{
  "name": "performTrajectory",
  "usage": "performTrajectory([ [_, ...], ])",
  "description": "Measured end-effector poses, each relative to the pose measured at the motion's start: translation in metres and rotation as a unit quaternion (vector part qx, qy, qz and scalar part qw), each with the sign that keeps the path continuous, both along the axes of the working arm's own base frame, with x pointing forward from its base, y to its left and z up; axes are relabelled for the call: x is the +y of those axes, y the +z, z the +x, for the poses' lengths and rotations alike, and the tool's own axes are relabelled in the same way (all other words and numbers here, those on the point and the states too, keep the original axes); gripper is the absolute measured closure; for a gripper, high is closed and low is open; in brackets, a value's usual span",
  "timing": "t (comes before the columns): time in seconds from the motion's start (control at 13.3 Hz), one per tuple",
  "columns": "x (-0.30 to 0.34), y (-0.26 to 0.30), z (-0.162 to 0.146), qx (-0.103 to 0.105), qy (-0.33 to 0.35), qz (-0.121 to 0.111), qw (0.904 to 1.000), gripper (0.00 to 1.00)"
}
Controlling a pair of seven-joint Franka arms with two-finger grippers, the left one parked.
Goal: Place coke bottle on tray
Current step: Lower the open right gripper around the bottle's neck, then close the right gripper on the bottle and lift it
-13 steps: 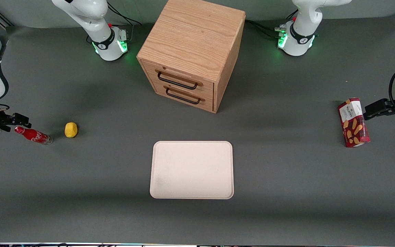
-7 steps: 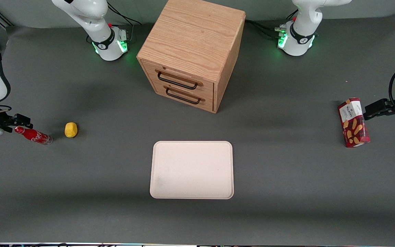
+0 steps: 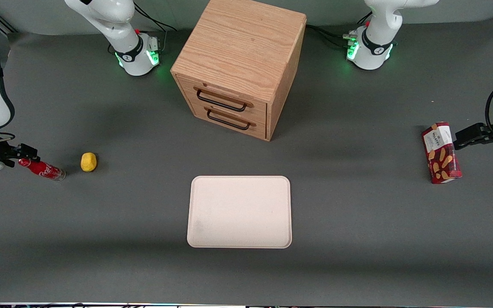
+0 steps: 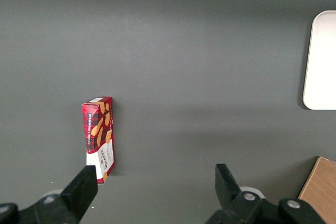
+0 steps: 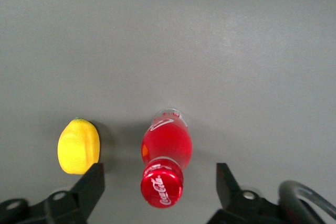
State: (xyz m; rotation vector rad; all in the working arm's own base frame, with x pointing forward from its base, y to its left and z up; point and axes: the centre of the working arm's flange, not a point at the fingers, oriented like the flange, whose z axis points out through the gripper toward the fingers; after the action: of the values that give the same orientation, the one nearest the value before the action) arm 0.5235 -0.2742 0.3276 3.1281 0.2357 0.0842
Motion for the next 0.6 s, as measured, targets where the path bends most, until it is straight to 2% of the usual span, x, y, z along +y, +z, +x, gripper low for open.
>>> performTrajectory([
  [0.3,0.0003,-0.0002,0.0002,0.000,0.011,0.000,0.9999,0.59],
  [0.38,0.0002,-0.0002,0.0001,0.000,0.011,-0.001,0.9999,0.68],
  [0.6,0.0002,-0.0002,0.0002,0.000,0.014,-0.001,0.9999,0.69],
])
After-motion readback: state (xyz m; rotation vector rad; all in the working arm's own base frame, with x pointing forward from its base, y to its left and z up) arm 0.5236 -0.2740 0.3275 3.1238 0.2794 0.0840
